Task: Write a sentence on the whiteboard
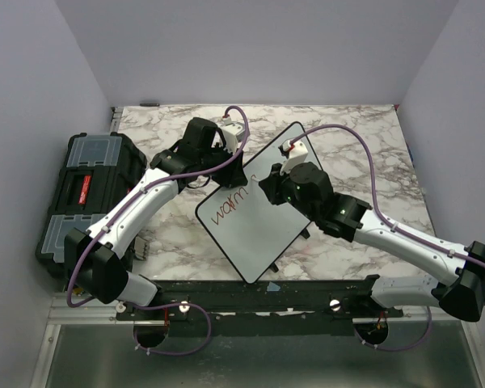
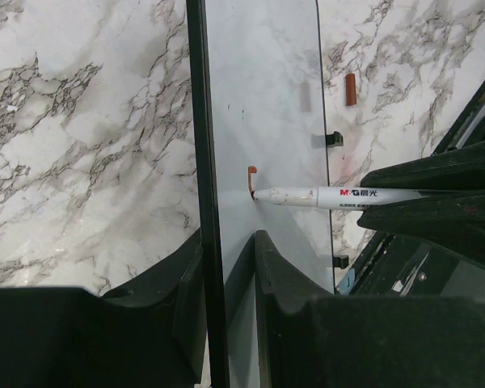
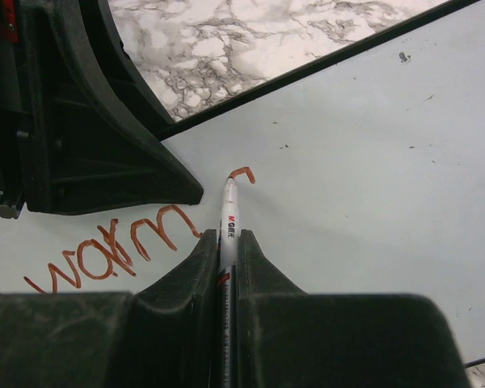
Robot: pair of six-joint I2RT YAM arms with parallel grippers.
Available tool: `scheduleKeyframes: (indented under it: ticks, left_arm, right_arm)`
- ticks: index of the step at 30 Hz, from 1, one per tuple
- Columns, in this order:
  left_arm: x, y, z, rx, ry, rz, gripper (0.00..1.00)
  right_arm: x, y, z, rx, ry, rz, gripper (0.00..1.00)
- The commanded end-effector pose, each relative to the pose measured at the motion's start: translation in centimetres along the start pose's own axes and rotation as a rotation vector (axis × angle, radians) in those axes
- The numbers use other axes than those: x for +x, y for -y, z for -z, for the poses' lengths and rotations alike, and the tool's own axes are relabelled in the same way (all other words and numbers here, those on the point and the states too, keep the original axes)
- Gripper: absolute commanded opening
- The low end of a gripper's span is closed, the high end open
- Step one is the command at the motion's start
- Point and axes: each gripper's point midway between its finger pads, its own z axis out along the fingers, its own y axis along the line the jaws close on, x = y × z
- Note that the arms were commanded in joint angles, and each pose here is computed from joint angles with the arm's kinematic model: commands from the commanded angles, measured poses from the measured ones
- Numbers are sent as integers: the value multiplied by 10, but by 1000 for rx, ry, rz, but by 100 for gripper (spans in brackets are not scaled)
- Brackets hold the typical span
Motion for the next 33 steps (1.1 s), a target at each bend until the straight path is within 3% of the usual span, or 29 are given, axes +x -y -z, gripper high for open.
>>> scheduleKeyframes:
  ticks: [1,19,33]
  left_arm:
    - [24,16,-3,66,-86,-30,0]
    - [24,17,-3,67,-85,-31,0]
    - [24,18,-2,67,-84,-34,0]
  right_arm:
    - [27,2,1,-13,-78,4,1]
    - [36,35,6,152,-82,4,1]
    - [45,20,14,41,-123,15,1]
